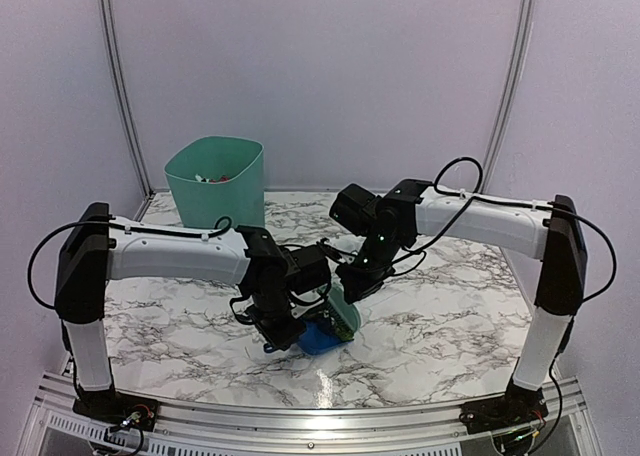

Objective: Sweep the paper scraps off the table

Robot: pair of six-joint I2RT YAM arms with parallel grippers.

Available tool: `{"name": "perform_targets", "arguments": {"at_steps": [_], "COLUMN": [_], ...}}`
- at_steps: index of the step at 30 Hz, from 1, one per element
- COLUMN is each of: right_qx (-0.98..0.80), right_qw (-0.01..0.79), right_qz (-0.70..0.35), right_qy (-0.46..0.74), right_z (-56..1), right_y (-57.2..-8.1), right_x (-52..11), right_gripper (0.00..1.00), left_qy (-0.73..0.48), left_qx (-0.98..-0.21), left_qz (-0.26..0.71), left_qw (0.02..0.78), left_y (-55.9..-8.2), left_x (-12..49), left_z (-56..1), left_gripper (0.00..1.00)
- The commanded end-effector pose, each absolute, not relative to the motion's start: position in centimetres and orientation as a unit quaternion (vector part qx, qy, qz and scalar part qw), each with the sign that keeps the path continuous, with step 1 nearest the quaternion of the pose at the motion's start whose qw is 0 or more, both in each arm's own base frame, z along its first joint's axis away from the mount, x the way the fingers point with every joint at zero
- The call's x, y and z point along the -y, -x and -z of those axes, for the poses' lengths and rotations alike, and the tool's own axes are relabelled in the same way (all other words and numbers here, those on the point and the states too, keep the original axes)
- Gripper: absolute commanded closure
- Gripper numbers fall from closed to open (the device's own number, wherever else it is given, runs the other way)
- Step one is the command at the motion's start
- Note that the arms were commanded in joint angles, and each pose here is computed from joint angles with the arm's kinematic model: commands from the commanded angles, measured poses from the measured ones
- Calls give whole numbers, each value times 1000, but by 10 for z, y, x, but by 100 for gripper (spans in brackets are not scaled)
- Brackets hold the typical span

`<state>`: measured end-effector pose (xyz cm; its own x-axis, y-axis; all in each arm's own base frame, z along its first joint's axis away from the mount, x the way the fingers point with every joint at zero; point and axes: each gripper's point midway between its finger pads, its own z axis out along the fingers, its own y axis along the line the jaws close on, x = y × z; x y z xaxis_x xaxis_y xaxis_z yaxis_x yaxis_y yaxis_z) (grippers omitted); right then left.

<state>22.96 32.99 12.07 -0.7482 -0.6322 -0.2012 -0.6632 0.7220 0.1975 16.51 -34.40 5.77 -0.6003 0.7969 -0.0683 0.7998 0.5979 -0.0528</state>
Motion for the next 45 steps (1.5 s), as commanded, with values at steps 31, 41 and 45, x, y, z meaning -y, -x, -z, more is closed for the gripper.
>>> {"name": "perform_targets", "arguments": {"at_steps": [31,41,45], "right_qx": [-922,-923,-918], "right_qw": [149,194,211], "right_qz": [-203,-211,-222], "right_qy": [294,257,253], "right_z": [-210,-249,-270], "right_y": [-222,-228,-227], "right_x": [-313,-300,-297], "right_gripper": [100,100,100], "left_qy": [-421,-412,-399], "left_qx": [-883,-874,-871], "left_qz": [72,95,112], "left_qw": [193,238,262], "left_y": [-194,-194,-197], "left_x": [356,363,366], "left_z": [-110,-130,-143], "left_gripper": [100,100,100]}}
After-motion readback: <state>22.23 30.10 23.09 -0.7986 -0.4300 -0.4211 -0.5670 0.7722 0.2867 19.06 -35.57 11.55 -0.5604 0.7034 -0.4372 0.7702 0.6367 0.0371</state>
